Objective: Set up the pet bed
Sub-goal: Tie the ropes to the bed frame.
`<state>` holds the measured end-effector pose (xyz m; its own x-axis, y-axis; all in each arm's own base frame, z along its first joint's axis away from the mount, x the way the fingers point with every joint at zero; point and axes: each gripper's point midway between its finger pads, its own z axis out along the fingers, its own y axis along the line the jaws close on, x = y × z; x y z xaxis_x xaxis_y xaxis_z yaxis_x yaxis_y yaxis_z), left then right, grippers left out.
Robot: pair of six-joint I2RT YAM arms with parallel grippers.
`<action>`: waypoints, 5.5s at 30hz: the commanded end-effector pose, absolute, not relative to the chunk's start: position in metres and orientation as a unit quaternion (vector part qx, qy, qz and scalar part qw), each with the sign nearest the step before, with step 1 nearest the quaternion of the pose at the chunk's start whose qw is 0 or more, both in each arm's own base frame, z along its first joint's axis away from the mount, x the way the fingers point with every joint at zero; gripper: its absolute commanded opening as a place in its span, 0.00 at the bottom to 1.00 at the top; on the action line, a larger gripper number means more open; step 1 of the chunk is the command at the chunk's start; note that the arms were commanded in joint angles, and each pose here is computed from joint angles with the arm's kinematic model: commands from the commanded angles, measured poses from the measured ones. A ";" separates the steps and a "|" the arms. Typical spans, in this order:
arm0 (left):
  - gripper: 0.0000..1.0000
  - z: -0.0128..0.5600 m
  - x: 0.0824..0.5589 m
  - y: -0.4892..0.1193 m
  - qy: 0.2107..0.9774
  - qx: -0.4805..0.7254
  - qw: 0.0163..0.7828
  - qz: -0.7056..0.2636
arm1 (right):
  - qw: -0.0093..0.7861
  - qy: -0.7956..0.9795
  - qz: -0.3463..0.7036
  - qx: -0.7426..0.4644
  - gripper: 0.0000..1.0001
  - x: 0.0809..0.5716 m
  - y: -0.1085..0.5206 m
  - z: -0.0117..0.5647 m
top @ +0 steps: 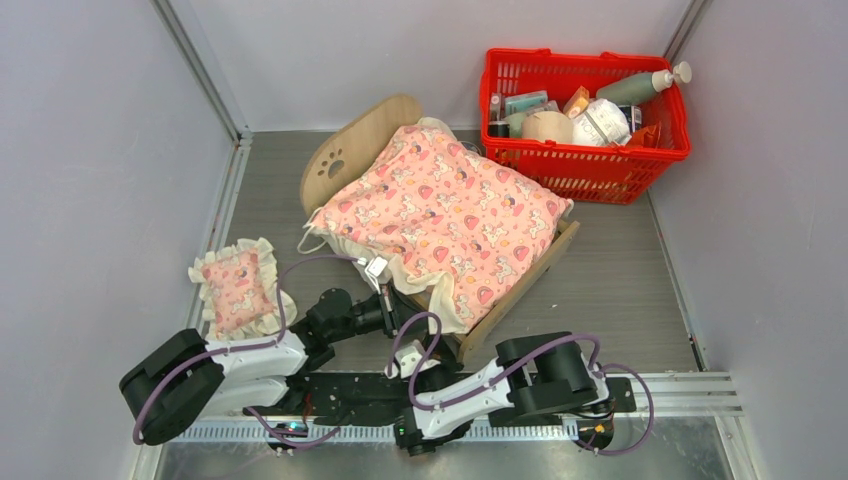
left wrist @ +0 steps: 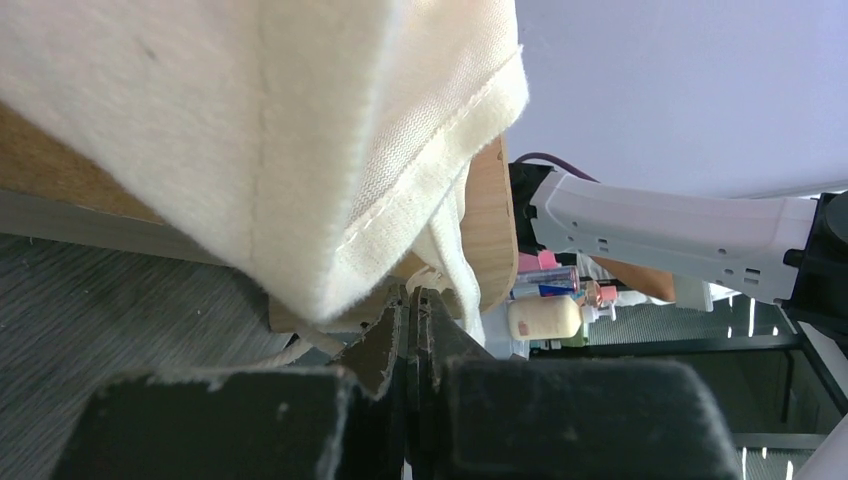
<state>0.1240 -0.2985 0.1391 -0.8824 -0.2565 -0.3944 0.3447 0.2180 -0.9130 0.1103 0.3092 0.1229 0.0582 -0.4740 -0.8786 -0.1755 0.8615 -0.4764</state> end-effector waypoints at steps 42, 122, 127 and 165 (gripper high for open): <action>0.00 0.152 0.158 -0.292 0.758 0.043 0.344 -0.553 | 0.663 0.692 -0.083 -0.273 0.96 0.082 0.297 0.176; 0.00 0.154 0.148 -0.282 0.755 -0.005 0.339 -0.562 | 0.513 0.762 0.217 -0.330 0.49 0.128 0.322 0.174; 0.00 0.154 0.148 -0.282 0.755 -0.005 0.337 -0.562 | 0.512 0.772 0.175 -0.335 0.52 0.125 0.326 0.173; 0.28 0.161 0.145 -0.282 0.751 0.008 0.340 -0.566 | 0.529 0.703 0.109 -0.463 0.05 0.127 0.301 0.144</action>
